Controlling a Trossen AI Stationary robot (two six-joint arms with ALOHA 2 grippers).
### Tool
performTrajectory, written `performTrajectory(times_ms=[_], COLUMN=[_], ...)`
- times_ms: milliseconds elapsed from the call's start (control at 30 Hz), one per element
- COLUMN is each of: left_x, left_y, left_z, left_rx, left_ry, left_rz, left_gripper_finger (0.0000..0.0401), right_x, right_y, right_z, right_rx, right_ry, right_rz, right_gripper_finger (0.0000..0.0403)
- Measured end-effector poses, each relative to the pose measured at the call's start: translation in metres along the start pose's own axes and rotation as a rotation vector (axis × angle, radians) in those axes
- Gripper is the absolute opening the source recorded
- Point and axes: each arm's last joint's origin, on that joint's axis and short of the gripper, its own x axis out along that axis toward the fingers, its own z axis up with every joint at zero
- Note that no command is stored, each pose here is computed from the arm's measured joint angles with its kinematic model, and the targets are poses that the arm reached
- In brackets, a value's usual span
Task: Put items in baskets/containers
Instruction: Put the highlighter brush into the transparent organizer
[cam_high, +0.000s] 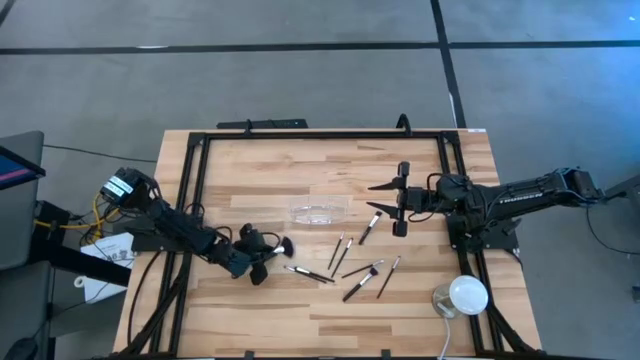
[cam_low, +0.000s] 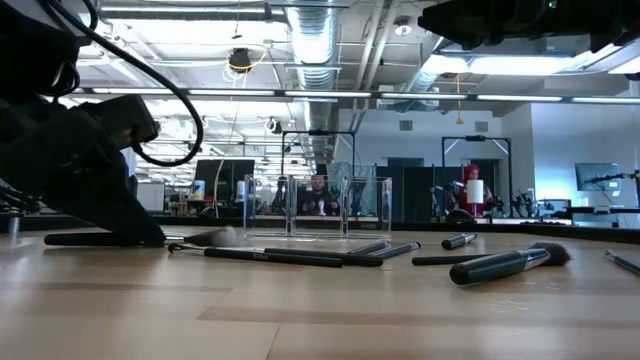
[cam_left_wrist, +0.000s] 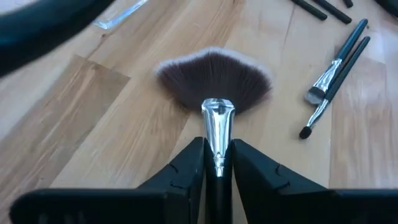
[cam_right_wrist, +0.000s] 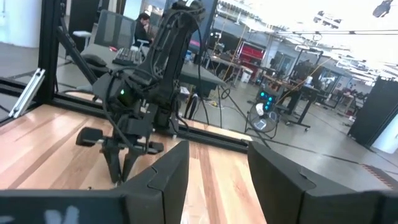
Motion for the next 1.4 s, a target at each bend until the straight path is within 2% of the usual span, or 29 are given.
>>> performTrajectory(times_ms=[167,300,467,567,633,700,833,967,1100,1167,1300,1400], left_x=[0.000,0.000,-0.001,-0.006,-0.010,-0.013,-0.018,-0.025,-0.033,-0.035,-0.038,-0.039], left_y=[0.000,0.000,0.000,0.000,0.004,0.004,0.005,0.001,-0.006,-0.009,-0.013,-0.014], left_z=[0.000,0.000,0.002,0.007,0.011,0.020,0.031,0.043,0.056,0.062,0.075,0.088], left_rx=[-0.014,-0.019,-0.024,-0.003,0.032,0.017,0.029,0.054,0.139,0.215,0.380,0.433], left_ry=[0.002,0.001,-0.001,-0.039,-0.070,-0.118,-0.173,-0.230,-0.300,-0.328,-0.389,-0.423], left_rz=[-0.002,-0.003,-0.016,-0.021,0.004,0.002,-0.004,-0.031,-0.017,0.009,0.142,0.243], left_gripper_finger=[0.0079,0.0045,0.0044,0.0044,0.0044,0.0044,0.0044,0.0044,0.0044,0.0044,0.0044,0.0044], right_x=[0.000,0.001,0.010,0.026,0.043,0.063,0.108,0.147,0.175,0.182,0.185,0.184], right_y=[-0.001,-0.002,0.000,0.004,0.008,0.012,0.020,0.027,0.025,0.024,0.023,0.021], right_z=[0.000,0.002,0.001,-0.003,-0.007,-0.012,-0.019,-0.027,-0.028,-0.026,-0.022,-0.015], right_rx=[-0.002,0.001,0.042,0.080,0.139,0.197,0.201,0.221,0.364,0.414,0.420,0.421], right_ry=[-0.005,-0.026,-0.070,-0.080,-0.036,0.020,0.159,0.367,0.517,0.576,0.666,0.659], right_rz=[-0.009,-0.016,-0.029,0.006,0.041,0.060,0.096,0.141,0.123,0.114,0.120,0.122], right_gripper_finger=[0.0157,0.0157,0.0147,0.0137,0.0131,0.0126,0.0127,0.0141,0.0157,0.0163,0.0169,0.0168])
